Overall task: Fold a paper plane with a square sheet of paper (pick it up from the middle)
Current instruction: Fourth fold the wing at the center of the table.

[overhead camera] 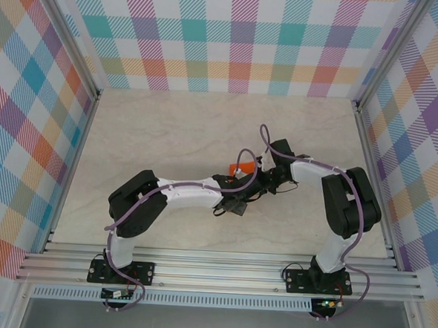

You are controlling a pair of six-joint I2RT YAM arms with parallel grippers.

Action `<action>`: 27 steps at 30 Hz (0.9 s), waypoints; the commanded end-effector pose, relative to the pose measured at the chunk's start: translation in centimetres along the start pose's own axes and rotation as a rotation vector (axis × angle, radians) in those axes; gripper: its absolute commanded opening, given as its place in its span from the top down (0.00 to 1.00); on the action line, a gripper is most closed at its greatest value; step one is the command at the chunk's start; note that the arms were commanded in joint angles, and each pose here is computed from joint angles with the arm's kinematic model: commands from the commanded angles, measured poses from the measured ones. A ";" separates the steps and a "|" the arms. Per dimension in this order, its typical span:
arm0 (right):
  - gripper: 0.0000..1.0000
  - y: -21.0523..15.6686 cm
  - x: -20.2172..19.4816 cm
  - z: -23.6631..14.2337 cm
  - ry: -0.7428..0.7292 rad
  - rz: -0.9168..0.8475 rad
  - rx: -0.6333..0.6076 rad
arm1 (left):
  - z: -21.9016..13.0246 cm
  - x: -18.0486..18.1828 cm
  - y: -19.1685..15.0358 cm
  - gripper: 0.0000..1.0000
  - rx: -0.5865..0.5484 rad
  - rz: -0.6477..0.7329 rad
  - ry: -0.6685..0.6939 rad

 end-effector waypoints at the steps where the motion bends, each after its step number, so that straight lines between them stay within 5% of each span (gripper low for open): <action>1: 0.89 0.4 1.0 -0.6 0.022 -0.016 -0.007 | -0.1 -0.2 -0.1 0.65 -0.021 -0.005 0.027; 12: 0.89 0.3 1.1 -0.7 0.016 -0.016 -0.003 | 0.0 0.1 -0.4 0.77 -0.021 -0.018 0.043; 27: 0.89 0.4 1.1 -0.8 0.013 -0.017 -0.006 | 0.0 0.9 -0.7 0.78 -0.035 -0.031 0.081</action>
Point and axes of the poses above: each hand's point on the last joint's axis, 136 mm out from that joint toward the fingers, its own z axis out along the fingers, its own x axis along the line the jaws close on, y = z × x, the point moved 9 cm from there along -z, back along the fingers, and after that the axes turned 11 degrees about -z, right-handed, at the moved point
